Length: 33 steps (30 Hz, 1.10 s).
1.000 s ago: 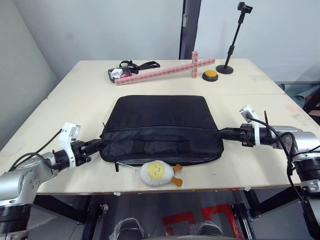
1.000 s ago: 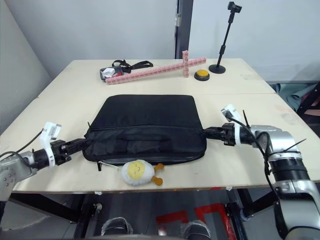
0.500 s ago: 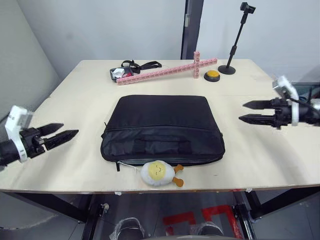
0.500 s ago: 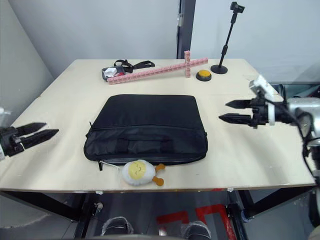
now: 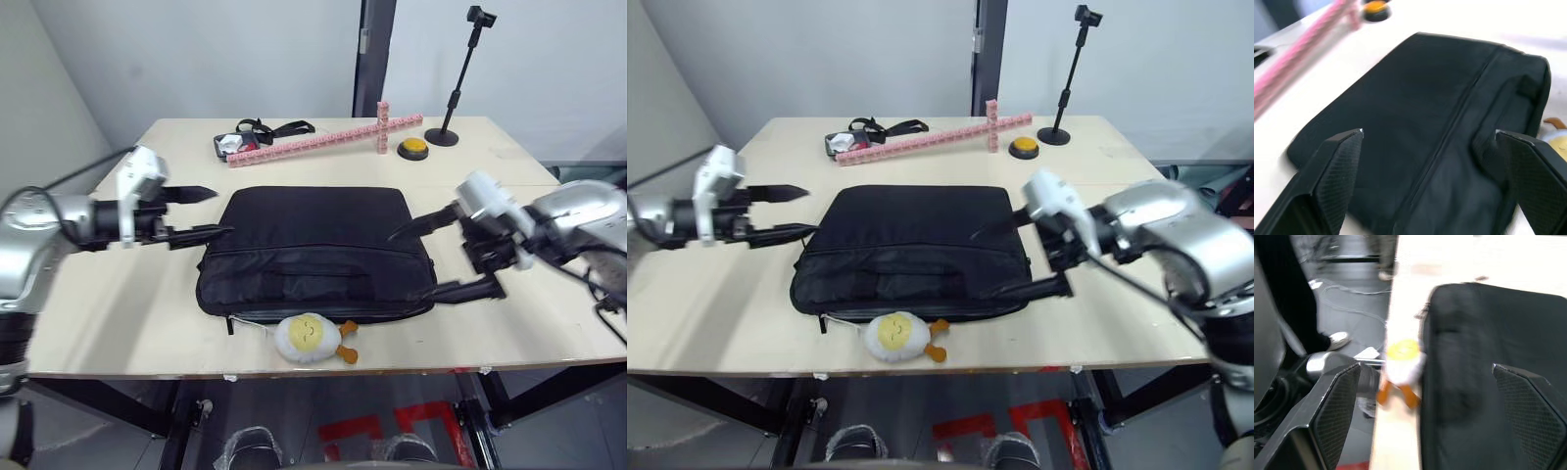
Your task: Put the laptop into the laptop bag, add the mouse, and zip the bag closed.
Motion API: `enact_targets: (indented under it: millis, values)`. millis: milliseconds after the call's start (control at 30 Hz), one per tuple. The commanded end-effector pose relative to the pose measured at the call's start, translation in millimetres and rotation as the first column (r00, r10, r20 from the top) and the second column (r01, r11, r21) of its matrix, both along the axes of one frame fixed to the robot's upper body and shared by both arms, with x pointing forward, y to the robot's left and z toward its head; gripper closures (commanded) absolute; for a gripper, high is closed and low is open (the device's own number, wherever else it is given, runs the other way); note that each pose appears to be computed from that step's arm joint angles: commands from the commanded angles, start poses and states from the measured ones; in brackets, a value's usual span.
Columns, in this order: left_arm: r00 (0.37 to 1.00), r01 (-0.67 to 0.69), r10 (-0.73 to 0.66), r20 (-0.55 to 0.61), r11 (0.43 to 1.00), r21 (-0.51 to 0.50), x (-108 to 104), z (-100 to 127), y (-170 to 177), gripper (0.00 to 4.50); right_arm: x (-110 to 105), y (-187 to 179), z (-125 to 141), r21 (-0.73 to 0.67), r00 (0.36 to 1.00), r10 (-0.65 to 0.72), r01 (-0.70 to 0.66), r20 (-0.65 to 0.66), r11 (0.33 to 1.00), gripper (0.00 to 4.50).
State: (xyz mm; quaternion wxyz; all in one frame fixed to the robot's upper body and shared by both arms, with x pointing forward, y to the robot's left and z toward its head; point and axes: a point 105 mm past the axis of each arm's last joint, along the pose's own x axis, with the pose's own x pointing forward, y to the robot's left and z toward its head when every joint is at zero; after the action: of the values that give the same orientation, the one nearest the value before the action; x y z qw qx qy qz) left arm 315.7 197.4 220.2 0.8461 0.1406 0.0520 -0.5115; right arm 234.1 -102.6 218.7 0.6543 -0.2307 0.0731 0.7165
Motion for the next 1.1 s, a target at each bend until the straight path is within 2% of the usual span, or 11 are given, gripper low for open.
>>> enact_targets:
  millis: [33, 200, 300, 333, 433, 533, 700, 1000, 1033, 1100]
  values:
    - [0.996, 0.075, -0.076, 0.038, 0.997, 0.011, 13, -4, -26, 1.49, 0, 22, -8, -0.043, 0.99, 0.07, -0.065, 0.121, 0.997, 0.0]
    - [0.99, 0.133, -0.131, 0.042, 0.99, -0.044, 37, -18, -61, 3.27, 17, 53, -34, -0.058, 0.97, 0.092, -0.081, 0.225, 0.995, 0.0]
    - [0.988, 0.151, -0.15, 0.035, 0.988, -0.039, 47, -33, -73, 4.35, 19, 71, -44, -0.031, 0.973, 0.118, -0.114, 0.199, 0.993, 0.0]
    - [0.987, 0.156, -0.155, 0.033, 0.987, -0.038, 49, -36, -75, 4.47, 19, 75, -46, -0.015, 0.976, 0.124, -0.123, 0.178, 0.992, 0.0]
    - [0.988, 0.152, -0.151, 0.021, 0.986, -0.061, 61, -45, -88, 4.47, 12, 88, -60, -0.009, 0.976, 0.178, -0.178, 0.123, 0.984, 0.0]
    - [0.992, 0.128, -0.129, -0.009, 0.991, -0.043, 69, -64, -92, 4.47, 14, 94, -74, -0.036, 0.975, 0.197, -0.194, 0.107, 0.98, 0.0]
    - [0.983, 0.124, -0.111, -0.148, 0.989, 0.081, 62, -117, -80, 4.47, 16, 94, -95, -0.11, 0.97, 0.225, -0.215, 0.088, 0.97, 0.0]
    - [0.982, 0.138, -0.132, -0.137, 0.99, 0.039, 55, -113, -86, 4.47, 16, 98, -110, -0.156, 0.958, 0.268, -0.25, 0.105, 0.956, 0.0]
    - [0.982, 0.135, -0.128, -0.139, 0.99, 0.038, 55, -113, -85, 4.5, 17, 99, -110, -0.163, 0.955, 0.272, -0.252, 0.114, 0.954, 0.41]
    - [0.981, 0.132, -0.125, -0.149, 0.99, 0.038, 53, -115, -84, 4.5, 17, 100, -111, -0.175, 0.951, 0.281, -0.258, 0.125, 0.95, 0.83]
